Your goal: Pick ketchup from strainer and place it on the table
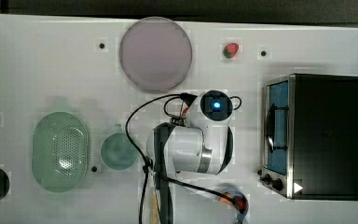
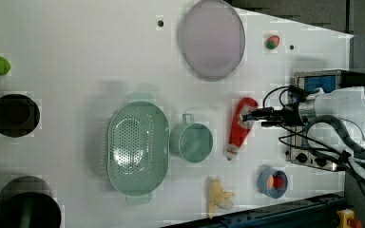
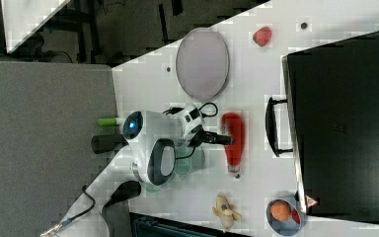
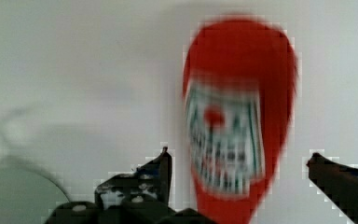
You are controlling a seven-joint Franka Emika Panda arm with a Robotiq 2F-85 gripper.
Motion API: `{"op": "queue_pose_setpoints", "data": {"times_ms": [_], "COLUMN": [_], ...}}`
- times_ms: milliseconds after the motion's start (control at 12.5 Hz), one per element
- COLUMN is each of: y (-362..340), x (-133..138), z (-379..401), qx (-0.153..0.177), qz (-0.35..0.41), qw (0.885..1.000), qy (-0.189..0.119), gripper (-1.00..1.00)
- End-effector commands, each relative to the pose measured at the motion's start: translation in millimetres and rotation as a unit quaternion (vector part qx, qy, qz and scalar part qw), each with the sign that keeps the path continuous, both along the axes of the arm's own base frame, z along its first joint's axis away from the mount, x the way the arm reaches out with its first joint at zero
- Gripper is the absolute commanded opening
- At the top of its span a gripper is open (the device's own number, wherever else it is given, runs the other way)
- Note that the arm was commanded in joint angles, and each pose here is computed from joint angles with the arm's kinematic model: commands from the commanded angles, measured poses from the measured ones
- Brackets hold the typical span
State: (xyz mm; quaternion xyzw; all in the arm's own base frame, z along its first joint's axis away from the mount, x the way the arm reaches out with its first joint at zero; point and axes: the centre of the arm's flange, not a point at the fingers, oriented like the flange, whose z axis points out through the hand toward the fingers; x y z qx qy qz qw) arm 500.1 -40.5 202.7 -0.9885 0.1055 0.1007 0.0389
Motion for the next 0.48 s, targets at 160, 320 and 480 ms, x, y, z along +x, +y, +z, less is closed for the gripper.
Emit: {"op": "queue_pose_setpoints", "data": {"times_ms": [160, 320, 480], "y": [2, 0, -2], "x": [25, 32, 35], "z": [80, 131, 187], "qx": [-0.021, -0.037, -0.054], "qz": [0.001, -0.047, -0.126], "qw": [0.997, 0.995, 0.987], "qy": [-0.071, -0.083, -0.083], "gripper": [1.0, 1.0, 1.0]}}
